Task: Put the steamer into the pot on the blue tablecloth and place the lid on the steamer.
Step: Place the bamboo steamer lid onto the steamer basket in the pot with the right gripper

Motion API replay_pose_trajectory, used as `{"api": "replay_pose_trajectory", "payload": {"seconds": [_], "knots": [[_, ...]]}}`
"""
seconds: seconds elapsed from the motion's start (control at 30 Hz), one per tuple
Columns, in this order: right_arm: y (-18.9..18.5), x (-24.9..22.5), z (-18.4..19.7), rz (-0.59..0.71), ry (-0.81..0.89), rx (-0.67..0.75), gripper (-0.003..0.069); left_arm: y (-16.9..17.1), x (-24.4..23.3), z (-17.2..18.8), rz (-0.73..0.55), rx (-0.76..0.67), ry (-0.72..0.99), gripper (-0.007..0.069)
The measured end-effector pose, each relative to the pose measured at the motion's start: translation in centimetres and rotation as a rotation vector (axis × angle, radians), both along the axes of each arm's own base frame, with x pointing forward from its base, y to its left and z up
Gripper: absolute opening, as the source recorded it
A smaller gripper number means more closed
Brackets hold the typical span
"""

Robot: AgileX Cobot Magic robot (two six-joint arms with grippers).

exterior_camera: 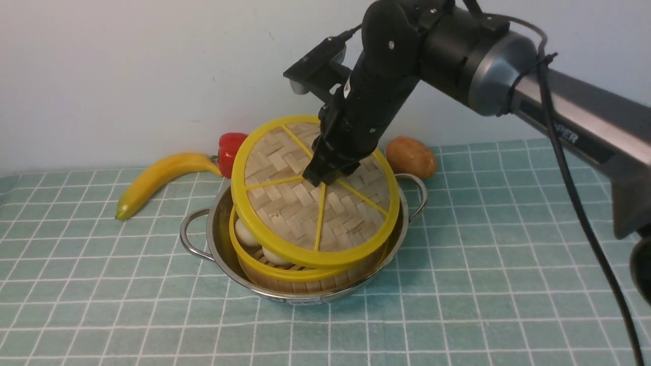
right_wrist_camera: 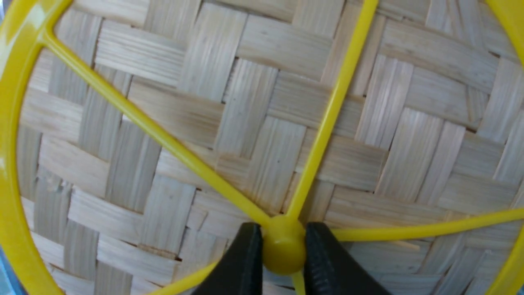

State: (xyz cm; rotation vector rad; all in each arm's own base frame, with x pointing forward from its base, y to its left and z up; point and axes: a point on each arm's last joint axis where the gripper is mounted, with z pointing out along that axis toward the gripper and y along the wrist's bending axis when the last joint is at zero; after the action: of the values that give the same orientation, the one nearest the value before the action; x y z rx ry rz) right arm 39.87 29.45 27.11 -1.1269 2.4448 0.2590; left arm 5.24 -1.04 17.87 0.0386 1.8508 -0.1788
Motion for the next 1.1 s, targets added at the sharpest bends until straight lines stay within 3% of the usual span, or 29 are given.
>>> {"api": "replay_pose_trajectory", "payload": {"seconds": [0.27,0.6,1.1], "knots": [[0.2,0.1,-0.7,0.006,0.003,-0.018,0.0146,0.0,0.0,0.0,0.0,0.002,0.0,0.0358],[3.0,-2.2,-0.7,0.137,-0.087,-0.127,0.0146,0.0,0.0,0.0,-0.001,0.002,0.0,0.0358],[2.7,-2.2,0.2,0.139,-0.133,-0.16,0.0146,0.0,0.0,0.0,-0.001,0.002,0.0,0.0358]]}}
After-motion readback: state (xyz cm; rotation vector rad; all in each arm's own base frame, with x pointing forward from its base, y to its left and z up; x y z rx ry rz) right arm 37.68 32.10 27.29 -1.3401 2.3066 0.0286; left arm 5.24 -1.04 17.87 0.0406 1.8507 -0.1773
